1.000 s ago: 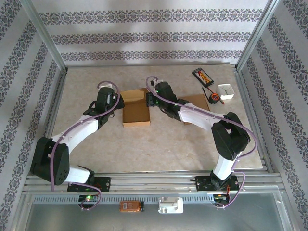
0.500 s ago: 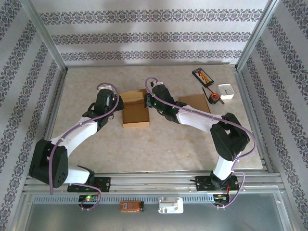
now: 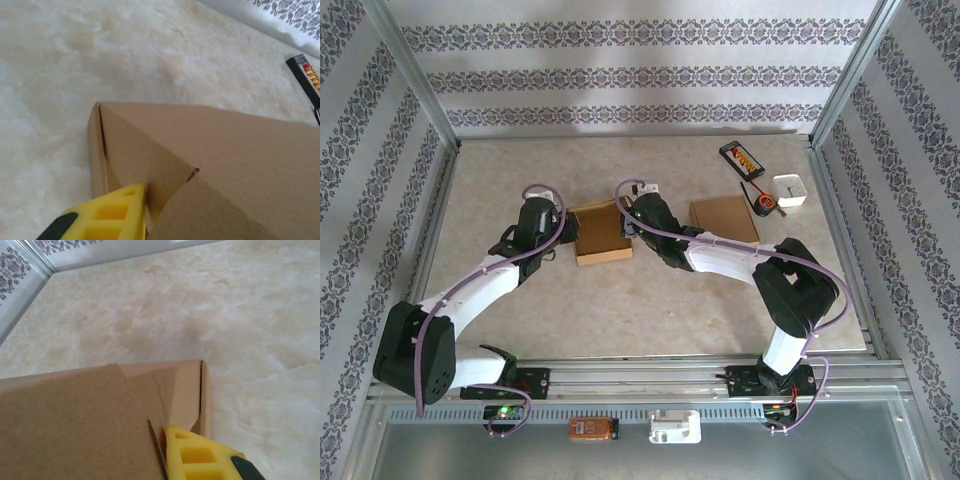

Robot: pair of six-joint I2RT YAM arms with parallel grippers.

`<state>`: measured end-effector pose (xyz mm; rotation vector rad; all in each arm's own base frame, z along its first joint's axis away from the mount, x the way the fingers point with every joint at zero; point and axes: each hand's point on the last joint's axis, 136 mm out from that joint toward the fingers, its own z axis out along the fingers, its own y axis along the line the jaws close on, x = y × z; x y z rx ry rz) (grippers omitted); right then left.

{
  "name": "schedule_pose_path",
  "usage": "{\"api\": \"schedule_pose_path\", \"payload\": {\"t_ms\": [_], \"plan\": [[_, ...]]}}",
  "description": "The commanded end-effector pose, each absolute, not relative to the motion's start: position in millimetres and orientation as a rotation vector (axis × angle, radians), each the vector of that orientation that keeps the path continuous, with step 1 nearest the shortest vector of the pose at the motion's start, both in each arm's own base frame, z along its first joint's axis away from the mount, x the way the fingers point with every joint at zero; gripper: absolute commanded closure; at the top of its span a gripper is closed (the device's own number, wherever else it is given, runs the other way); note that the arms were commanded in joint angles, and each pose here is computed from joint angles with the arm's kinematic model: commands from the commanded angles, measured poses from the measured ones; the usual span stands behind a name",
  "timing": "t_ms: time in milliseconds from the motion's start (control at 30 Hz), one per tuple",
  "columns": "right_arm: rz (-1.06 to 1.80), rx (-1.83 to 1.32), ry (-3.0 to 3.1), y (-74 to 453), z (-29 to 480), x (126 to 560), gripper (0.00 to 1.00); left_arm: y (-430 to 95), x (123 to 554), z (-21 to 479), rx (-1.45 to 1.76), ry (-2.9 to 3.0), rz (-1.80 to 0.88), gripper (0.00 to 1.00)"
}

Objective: Fold the paper box

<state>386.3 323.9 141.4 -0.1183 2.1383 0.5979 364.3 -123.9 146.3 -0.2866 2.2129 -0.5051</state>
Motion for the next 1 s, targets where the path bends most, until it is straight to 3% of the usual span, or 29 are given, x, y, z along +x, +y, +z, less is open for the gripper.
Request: {"api": "schedule_pose_path", "payload": {"t_ms": [0,133,233,467,533,800,967], "plan": [[0.518,-0.203,2.234,318.5,108.9,364.0,0.87,-133.8,340.4,129.4,-0.251,2.296,-0.545,0.79],[0.518,-0.233,2.225,321.8,108.5,359.8,0.86,-124.9,328.3,123.9,-0.277,2.294,-0.520,0.77],[0.523,-0.241,2.217,322.8,111.3,358.0,0.84,-124.1,324.2,128.0,-0.279,2.280,-0.532,0.70],[0.548,-0.268,2.206,320.7,121.1,346.5,0.70,-130.2,315.4,142.1,-0.260,2.245,-0.597,0.38],[0.555,-0.269,2.204,318.9,124.0,342.7,0.62,-132.7,311.9,148.0,-0.245,2.230,-0.613,0.32],[0.663,-0.333,2.140,312.2,159.8,317.3,0.42,-137.0,283.3,165.6,-0.281,2.217,-0.684,0.26],[0.769,-0.400,2.037,306.1,204.9,292.2,0.30,-135.9,265.6,201.4,-0.308,2.079,-0.773,0.25]]}}
